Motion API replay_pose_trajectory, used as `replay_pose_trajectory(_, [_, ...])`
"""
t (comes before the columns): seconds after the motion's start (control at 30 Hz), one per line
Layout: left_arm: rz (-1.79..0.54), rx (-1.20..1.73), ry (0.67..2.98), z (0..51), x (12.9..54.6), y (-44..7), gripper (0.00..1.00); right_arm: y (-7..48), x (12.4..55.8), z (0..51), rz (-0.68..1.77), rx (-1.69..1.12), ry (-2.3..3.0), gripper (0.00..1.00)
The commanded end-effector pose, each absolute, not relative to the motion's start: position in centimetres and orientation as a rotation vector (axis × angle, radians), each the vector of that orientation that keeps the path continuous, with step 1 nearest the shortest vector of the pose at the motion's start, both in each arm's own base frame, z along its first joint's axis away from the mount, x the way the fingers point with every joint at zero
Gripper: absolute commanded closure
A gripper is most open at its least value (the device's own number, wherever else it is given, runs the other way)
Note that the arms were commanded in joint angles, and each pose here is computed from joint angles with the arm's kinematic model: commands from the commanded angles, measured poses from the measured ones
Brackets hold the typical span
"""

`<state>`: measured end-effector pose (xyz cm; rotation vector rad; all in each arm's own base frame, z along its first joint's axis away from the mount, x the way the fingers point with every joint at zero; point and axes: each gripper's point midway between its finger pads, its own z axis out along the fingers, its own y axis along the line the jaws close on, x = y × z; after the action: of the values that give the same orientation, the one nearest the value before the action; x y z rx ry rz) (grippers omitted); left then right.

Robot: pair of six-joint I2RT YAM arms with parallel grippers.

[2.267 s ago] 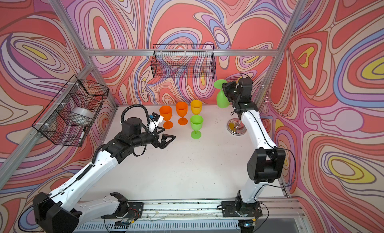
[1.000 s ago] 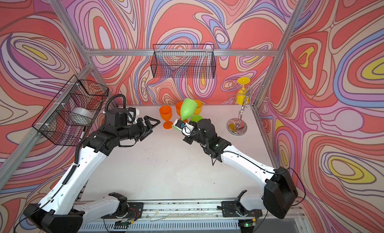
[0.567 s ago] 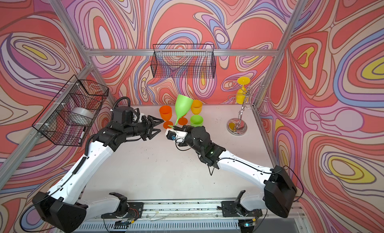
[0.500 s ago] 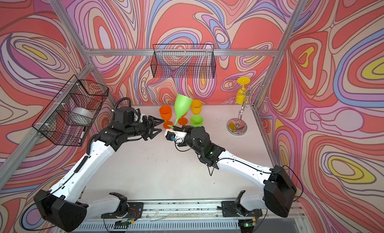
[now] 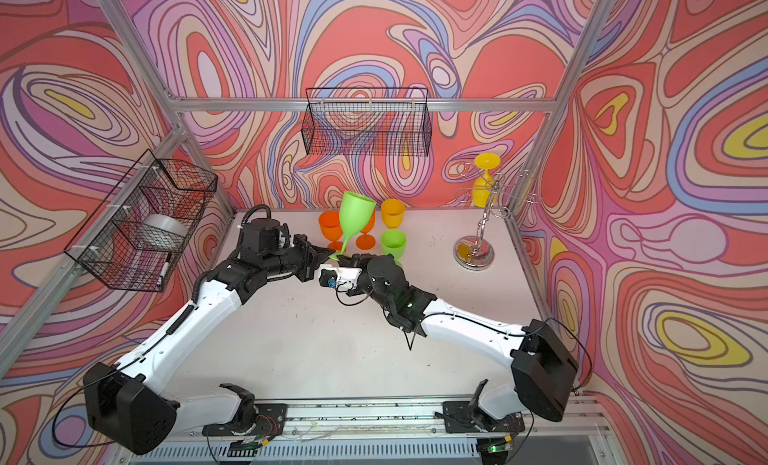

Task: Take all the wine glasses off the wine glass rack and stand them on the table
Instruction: 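Carry the green glass toward the left gripper with the right gripper, then lower the green glass onto the table beside the other green glass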

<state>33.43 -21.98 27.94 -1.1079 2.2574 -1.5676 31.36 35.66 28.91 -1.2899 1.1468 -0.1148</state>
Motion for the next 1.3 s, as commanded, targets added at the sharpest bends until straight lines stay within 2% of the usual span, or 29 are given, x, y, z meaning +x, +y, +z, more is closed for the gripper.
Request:
replay_pose_trajectory(0.0, [-1.601, -1.03, 2.223, 28.1, 33.9, -22.3, 1.0, 36.2, 30.7, 32.0, -0.055, -1.229, 1.124, 1.0])
replay_pose_trajectory(0.03, [-1.609, -1.017, 2.219, 27.9, 33.8, -22.2, 1.0, 36.1, 30.5, 32.3, -0.042, -1.225, 1.144, 1.0])
replay_pose_trajectory(0.17, [-1.619, -0.947, 2.19, 27.0, 33.7, -21.2, 1.0, 34.9, 28.5, 34.4, 0.106, -1.168, 1.256, 0.65])
replay_pose_trajectory(0.3, [-1.545, -0.881, 2.183, 25.5, 33.1, -19.4, 1.0, 32.9, 26.7, 37.8, 0.315, -1.02, 1.437, 0.54])
replay_pose_trajectory(0.53, [-1.417, -0.636, 2.173, 24.7, 32.6, -18.2, 1.0, 32.1, 27.3, 39.0, 0.552, -0.87, 1.806, 0.56])
replay_pose_trajectory(0.73, [-1.431, -0.55, 2.128, 24.4, 33.0, -18.5, 1.0, 32.1, 28.2, 39.0, 0.778, -0.837, 1.936, 0.58])
replay_pose_trajectory(1.0, [-1.428, -0.498, 2.081, 25.2, 33.0, -18.4, 1.0, 32.6, 28.3, 37.4, 0.817, -0.856, 2.029, 0.63])
replay_pose_trajectory(1.1, [-1.432, -0.487, 2.074, 25.3, 33.1, -18.4, 1.0, 32.9, 28.4, 36.8, 0.821, -0.865, 2.051, 0.66])
replay_pose_trajectory(1.27, [-1.436, -0.478, 2.064, 25.6, 33.2, -18.5, 1.0, 33.2, 28.5, 36.3, 0.824, -0.89, 2.064, 0.83])
